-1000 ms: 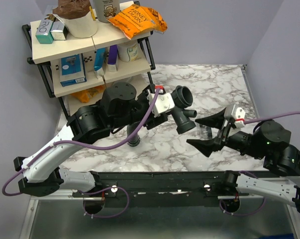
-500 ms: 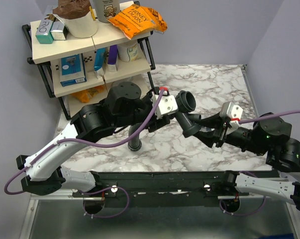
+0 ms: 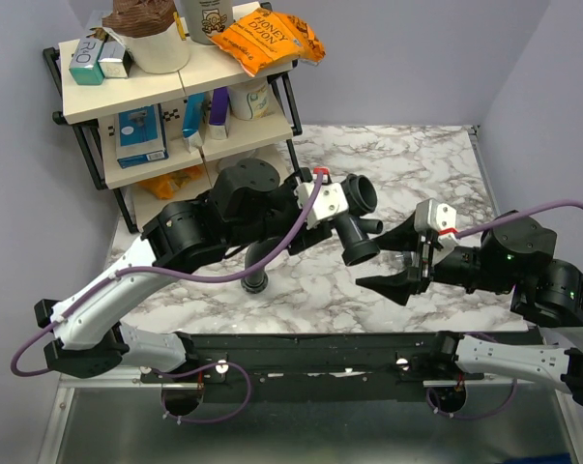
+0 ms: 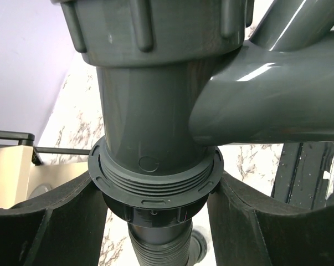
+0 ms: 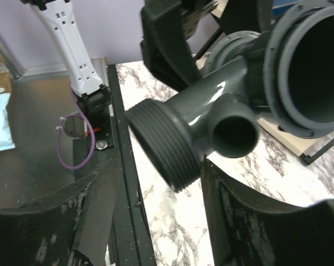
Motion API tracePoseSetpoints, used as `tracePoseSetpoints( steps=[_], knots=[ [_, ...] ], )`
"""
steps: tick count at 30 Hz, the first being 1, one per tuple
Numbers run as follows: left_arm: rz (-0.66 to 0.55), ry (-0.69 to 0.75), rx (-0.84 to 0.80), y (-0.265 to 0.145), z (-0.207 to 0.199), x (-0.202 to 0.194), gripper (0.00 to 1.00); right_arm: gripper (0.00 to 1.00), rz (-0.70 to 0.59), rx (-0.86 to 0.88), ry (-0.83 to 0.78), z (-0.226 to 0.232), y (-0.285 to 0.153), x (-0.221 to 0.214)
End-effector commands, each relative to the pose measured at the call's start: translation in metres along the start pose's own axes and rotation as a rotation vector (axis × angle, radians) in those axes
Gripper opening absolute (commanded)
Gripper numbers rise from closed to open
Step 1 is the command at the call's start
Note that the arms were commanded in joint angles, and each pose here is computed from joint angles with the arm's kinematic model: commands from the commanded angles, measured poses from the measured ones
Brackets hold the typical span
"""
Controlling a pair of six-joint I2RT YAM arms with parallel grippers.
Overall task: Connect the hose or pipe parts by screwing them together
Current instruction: Install the adaptor on the pipeline.
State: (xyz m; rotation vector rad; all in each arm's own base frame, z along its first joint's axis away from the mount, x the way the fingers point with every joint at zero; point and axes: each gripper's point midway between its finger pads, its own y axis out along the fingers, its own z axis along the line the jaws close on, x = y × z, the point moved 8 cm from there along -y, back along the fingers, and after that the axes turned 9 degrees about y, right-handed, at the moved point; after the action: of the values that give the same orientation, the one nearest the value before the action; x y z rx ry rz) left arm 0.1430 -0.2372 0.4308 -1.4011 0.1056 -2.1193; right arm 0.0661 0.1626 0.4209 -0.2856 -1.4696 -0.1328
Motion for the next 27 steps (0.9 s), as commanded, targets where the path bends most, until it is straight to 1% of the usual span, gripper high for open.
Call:
tracePoseSetpoints(
  steps=[1,3,5,10,13,14,15,17,20,23,25,26,27],
  knots=[
    [-0.044,-0.001,0.097,-0.005,0.017,0.013,0.00,0.75,0.031,0.113,0.036,0.013,-0.003,-0.005],
    [-0.046,0.004,0.091,-0.005,0.016,0.013,0.00,0.77,0.005,0.140,0.031,0.016,-0.003,0.000],
    [-0.051,0.010,0.066,-0.004,0.014,0.013,0.00,0.77,-0.048,0.153,0.012,0.019,-0.010,0.008],
    [-0.078,0.049,-0.048,-0.009,-0.001,0.005,0.00,0.75,-0.221,0.079,-0.070,0.019,-0.050,0.046],
    [-0.110,0.078,-0.146,-0.012,-0.013,0.003,0.00,0.74,-0.226,0.007,-0.107,0.014,-0.063,0.058],
    [-0.099,0.080,-0.198,-0.014,-0.018,-0.001,0.00,0.73,-0.204,-0.021,-0.113,0.011,-0.064,0.056],
    [-0.118,0.081,-0.250,-0.016,-0.023,0.000,0.00,0.73,-0.189,-0.051,-0.132,0.007,-0.061,0.057],
    [-0.178,0.101,-0.340,-0.025,-0.035,-0.001,0.00,0.73,-0.199,-0.194,-0.163,-0.009,-0.058,0.061],
    [-0.210,0.117,-0.396,-0.031,-0.040,0.001,0.00,0.73,-0.167,-0.254,-0.178,-0.018,-0.047,0.060],
    [-0.230,0.129,-0.453,-0.035,-0.046,0.002,0.00,0.72,-0.146,-0.225,-0.183,-0.017,-0.038,0.060],
    [-0.214,0.134,-0.481,-0.036,-0.048,-0.002,0.00,0.70,-0.139,-0.206,-0.181,-0.016,-0.035,0.061],
    [-0.216,0.136,-0.488,-0.036,-0.049,-0.001,0.00,0.70,-0.131,-0.156,-0.181,-0.011,-0.031,0.060],
    [-0.213,0.137,-0.498,-0.036,-0.050,-0.002,0.00,0.70,-0.104,-0.142,-0.177,-0.011,-0.025,0.057]
  ],
)
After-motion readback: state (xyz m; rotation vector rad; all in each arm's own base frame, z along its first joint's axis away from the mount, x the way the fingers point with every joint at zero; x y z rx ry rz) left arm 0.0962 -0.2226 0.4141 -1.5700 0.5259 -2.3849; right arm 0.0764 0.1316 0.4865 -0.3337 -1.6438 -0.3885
